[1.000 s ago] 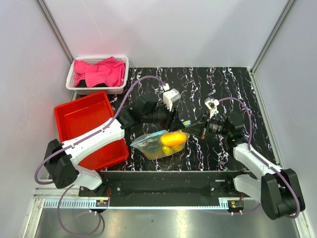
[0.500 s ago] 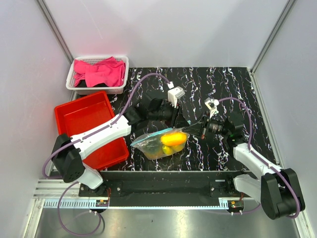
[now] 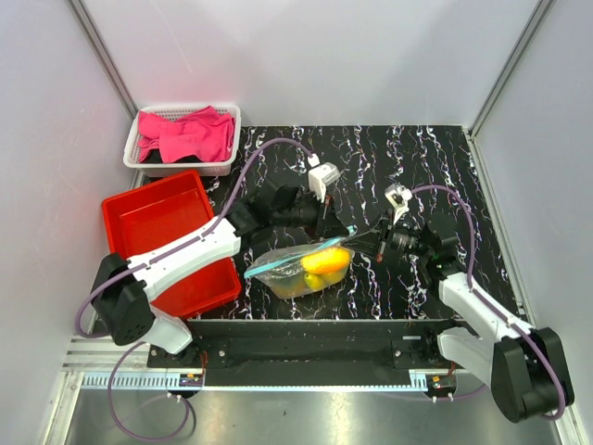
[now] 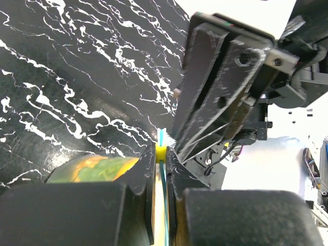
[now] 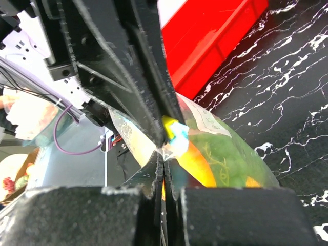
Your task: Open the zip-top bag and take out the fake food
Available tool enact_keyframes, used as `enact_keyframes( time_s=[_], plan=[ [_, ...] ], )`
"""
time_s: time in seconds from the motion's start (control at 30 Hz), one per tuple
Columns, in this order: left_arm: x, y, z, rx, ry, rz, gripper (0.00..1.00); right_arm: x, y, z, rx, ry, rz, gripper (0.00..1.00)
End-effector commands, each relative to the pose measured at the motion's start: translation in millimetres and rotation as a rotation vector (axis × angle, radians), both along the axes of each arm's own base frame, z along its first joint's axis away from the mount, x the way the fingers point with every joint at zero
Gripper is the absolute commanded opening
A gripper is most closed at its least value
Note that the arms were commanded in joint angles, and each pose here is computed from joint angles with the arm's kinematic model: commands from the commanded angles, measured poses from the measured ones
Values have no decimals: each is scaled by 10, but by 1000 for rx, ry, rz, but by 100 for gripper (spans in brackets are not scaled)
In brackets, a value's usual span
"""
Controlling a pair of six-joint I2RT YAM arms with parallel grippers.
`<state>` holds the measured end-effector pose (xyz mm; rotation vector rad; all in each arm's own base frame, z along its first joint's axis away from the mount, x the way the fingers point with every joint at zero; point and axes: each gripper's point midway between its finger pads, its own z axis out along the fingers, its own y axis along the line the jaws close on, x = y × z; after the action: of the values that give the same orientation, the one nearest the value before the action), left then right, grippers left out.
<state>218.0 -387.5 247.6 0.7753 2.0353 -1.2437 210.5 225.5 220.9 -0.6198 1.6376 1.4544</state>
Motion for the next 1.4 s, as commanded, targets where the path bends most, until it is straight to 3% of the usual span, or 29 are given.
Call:
enact_keyframes(
  time_s=[0.0,0.23,0.43,0.67,0.73,1.37],
  plan=[
    [-43,167,72,-15,-26,13,0,77,-62,143,-5,-96,-95,0],
    [-125,381,137,-34,-31,35,0,79,-57,119,-12,-89,-87,0],
    [-180,319,340,-88,-31,-10,0,-78,33,146,26,-44,67,2],
    [-254,284,288,-88,4,-50,0,-128,52,190,53,-55,109,40],
    [-275,282,277,-88,9,-59,0,-135,53,204,56,-59,113,43],
    [-391,246,76,-52,45,-106,0,-149,63,282,60,-79,127,35]
  ],
)
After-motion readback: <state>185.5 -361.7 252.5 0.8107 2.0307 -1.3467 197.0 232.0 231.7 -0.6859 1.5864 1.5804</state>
